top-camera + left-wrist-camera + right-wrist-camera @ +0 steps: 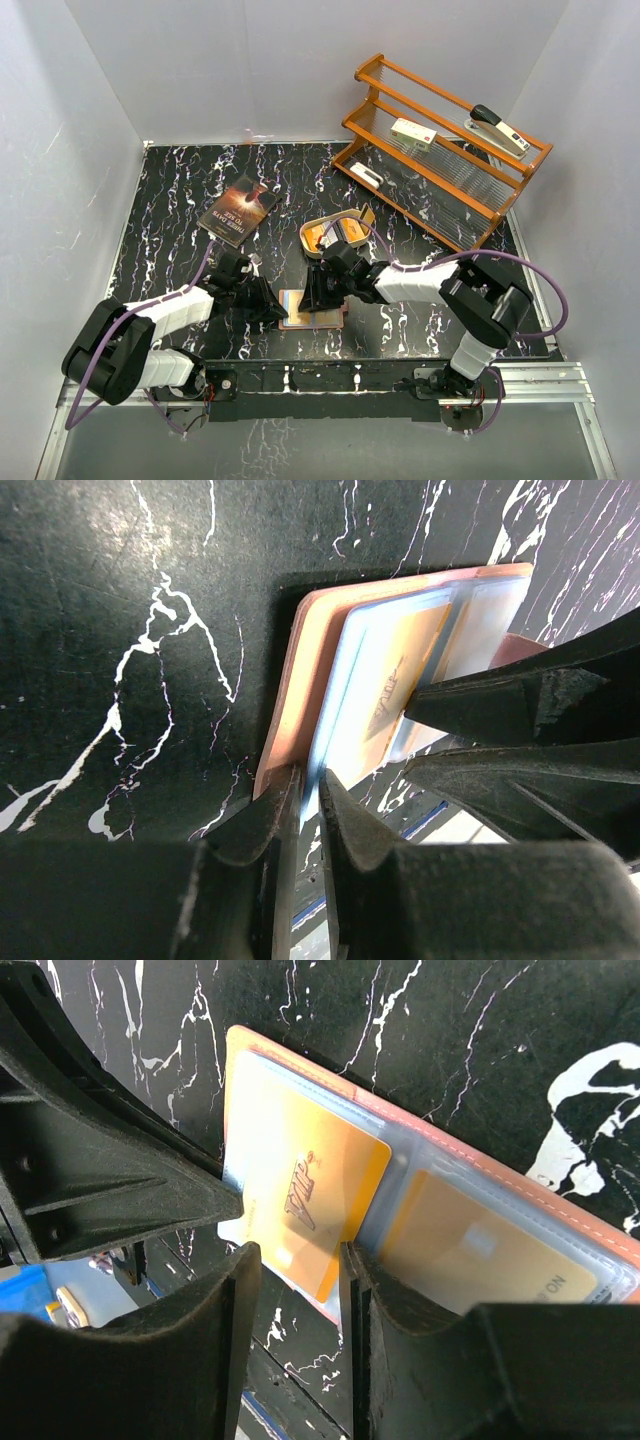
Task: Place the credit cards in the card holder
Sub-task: Insert the credit card into the card holder.
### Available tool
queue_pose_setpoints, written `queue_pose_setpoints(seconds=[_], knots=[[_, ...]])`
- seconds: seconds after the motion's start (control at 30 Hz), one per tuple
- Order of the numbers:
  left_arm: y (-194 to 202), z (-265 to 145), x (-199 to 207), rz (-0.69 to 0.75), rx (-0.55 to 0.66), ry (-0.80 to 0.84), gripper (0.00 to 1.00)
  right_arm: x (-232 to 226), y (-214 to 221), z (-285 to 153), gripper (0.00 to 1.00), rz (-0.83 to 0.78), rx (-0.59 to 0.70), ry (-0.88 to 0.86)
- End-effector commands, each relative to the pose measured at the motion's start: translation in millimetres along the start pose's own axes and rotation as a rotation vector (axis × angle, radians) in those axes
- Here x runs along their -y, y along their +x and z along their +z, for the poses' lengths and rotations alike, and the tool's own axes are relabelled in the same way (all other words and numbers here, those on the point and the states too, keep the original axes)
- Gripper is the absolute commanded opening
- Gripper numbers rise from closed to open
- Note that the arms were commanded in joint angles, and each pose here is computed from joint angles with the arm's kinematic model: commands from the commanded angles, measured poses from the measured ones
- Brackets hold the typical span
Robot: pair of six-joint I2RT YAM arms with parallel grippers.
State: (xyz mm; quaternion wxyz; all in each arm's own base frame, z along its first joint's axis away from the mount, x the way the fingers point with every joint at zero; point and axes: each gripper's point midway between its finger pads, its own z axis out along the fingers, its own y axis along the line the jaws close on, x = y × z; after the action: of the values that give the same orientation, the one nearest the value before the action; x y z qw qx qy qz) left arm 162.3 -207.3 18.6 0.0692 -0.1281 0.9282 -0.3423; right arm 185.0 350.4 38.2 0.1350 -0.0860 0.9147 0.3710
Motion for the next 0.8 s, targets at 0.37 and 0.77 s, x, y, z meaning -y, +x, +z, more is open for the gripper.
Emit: queue_pose_setpoints(seconds=[0.37, 0.77], knots=[[5, -5, 1, 0.006, -0.008, 0.001, 0.13, -13, -27, -3, 0.39, -0.015, 0.098, 0.021], [3, -7, 4, 0.015, 0.007, 0.013, 0.20, -42, -30, -6, 0.30, -0.084, 0.073, -0.106]])
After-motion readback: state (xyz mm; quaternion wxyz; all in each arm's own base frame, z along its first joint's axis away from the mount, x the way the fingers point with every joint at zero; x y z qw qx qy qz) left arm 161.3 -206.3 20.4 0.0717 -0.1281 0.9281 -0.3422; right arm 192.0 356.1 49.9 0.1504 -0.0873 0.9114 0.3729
